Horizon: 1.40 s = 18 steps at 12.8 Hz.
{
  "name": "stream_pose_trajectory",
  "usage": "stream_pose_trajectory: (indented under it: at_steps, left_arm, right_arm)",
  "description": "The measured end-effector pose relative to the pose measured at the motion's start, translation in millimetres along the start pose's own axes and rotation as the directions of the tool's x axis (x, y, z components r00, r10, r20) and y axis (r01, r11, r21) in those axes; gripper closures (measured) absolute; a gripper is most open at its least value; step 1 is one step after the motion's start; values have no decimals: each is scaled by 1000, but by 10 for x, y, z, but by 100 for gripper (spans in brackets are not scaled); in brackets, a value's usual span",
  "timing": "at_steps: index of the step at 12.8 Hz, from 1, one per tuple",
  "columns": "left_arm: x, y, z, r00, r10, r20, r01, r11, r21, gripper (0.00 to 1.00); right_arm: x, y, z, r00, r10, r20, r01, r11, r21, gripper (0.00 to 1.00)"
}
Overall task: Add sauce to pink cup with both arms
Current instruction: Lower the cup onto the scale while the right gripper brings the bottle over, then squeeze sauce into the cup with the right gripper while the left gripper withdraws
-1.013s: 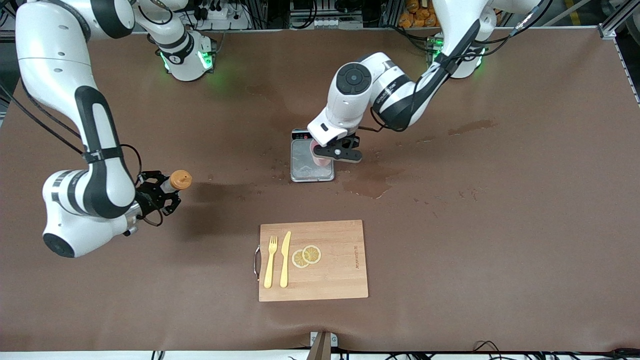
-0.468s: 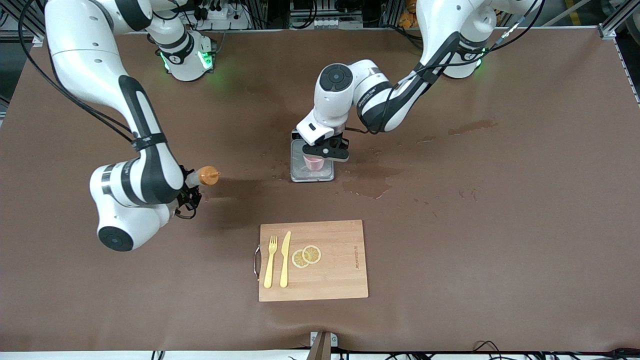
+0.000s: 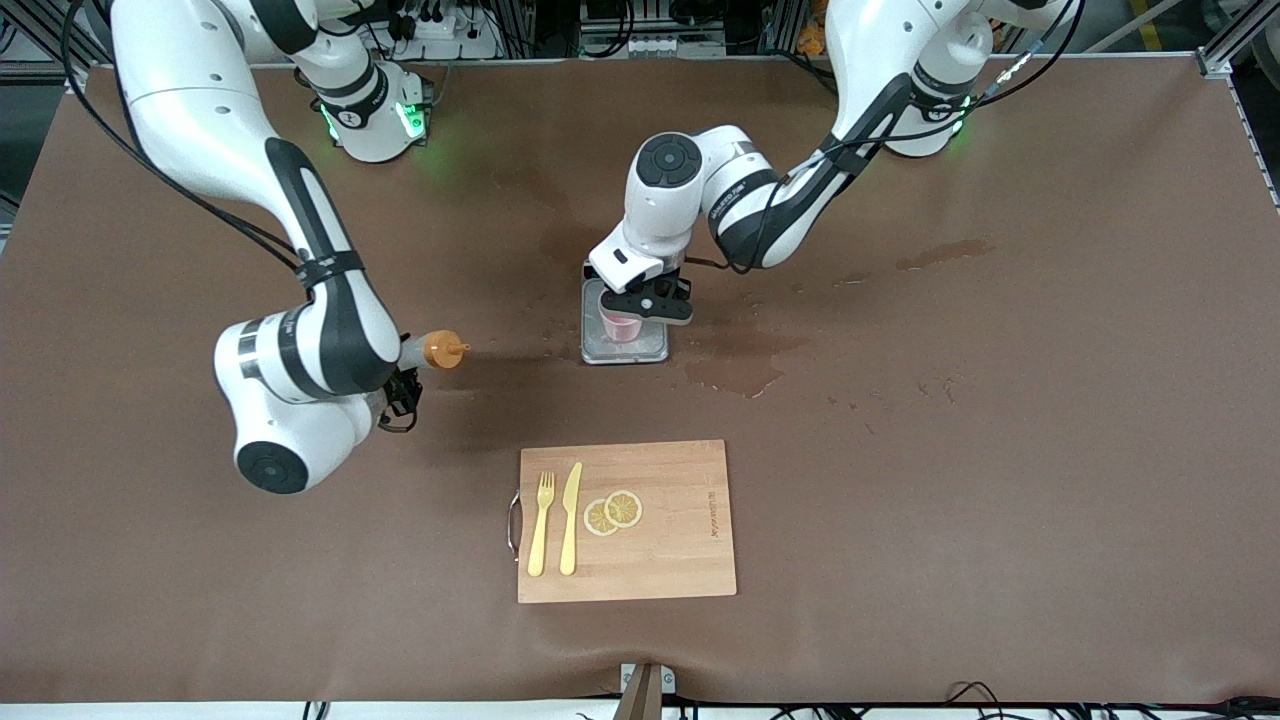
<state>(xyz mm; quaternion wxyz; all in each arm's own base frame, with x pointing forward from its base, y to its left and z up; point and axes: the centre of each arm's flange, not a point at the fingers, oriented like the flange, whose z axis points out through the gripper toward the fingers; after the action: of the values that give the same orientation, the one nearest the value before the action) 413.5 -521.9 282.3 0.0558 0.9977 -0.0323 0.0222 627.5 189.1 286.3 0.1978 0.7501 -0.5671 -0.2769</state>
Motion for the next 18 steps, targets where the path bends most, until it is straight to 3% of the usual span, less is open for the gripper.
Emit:
stream_pose_trajectory:
  at_steps: [2,5,8,13,18]
  left_arm:
    - [-20,22,-2,999,-45,-1,45,999,0,71]
    - [53,6,-86,998,-65,-11,65,998,1,37]
    - [256,-137,-671,994,-96,-54,99,994,47,4]
    - [890,-992,-2092,950,-212,-229,223,975,21,0]
    - [1523,-2097,-2587,970,-202,-138,211,976,55,0]
  right_arm:
    - [-351,20,66,998,49,-44,-50,998,-24,59]
    - [-834,57,87,989,111,-102,-112,994,-9,59]
    - [-1046,77,138,974,156,-164,-158,987,6,59]
    - [-1633,141,381,925,242,-292,-238,970,49,59]
    - [-1865,160,632,871,299,-390,-301,952,58,59]
